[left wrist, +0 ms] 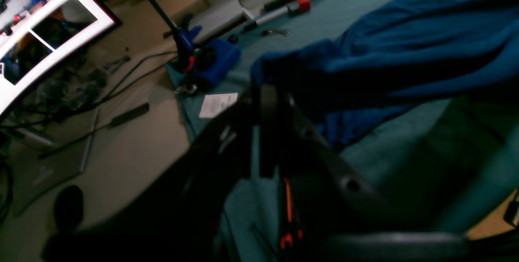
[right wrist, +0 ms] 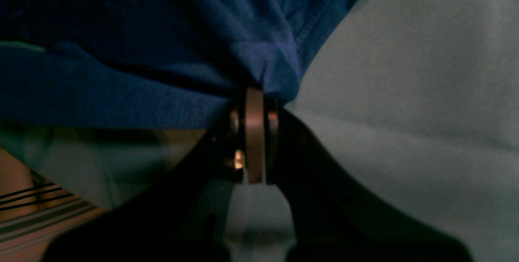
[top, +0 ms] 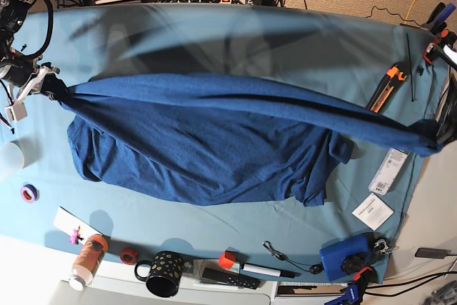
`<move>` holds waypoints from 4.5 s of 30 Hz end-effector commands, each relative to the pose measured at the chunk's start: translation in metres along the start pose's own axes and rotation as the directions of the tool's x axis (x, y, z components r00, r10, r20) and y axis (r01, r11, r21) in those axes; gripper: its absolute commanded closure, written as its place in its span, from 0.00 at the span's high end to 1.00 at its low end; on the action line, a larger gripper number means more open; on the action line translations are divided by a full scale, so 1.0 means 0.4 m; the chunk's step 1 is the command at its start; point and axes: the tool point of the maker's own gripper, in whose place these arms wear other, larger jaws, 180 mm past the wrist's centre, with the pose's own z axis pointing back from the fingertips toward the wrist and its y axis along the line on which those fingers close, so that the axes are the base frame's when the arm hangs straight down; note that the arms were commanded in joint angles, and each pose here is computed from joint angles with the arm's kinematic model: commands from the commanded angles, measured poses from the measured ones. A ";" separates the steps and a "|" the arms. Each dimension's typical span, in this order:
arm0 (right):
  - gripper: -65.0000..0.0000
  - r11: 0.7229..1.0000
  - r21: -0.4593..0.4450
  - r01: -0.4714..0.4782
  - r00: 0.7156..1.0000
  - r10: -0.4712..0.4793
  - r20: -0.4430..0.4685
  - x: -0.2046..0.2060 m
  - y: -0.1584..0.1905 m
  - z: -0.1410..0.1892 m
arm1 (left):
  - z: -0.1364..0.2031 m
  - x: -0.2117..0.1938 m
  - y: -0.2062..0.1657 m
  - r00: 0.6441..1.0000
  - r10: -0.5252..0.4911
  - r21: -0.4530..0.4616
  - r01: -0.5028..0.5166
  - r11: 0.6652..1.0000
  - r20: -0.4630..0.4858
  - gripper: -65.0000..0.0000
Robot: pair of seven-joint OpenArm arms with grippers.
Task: Layout the t-shirt on the table in an organized manner, then fold the t-shirt properly
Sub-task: 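Hold the stretched shirt with both grippers, laying the sleeve flat, then drag the held shirt end with the right gripper along the table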
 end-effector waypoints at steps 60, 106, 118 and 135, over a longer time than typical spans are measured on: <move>0.00 0.999 -0.050 -0.023 0.987 0.015 -0.158 -0.114 -0.037 0.068 | 0.093 -0.313 -0.131 0.847 0.431 -0.029 -0.462 0.886 -0.312 0.00; 0.32 0.998 -0.052 -0.028 0.988 0.020 -0.154 -0.106 -0.039 0.070 | 0.107 -0.328 -0.145 0.829 0.442 -0.026 -0.478 0.878 -0.343 0.00; 0.36 0.999 -0.038 -0.023 0.990 0.017 -0.141 -0.101 -0.033 0.069 | 0.107 -0.328 -0.145 0.829 0.442 -0.026 -0.478 0.878 -0.343 0.00; 0.36 0.945 0.284 0.165 0.977 -0.196 0.084 -0.082 0.143 0.005 | 0.107 -0.328 -0.144 0.830 0.441 -0.026 -0.478 0.878 -0.342 0.00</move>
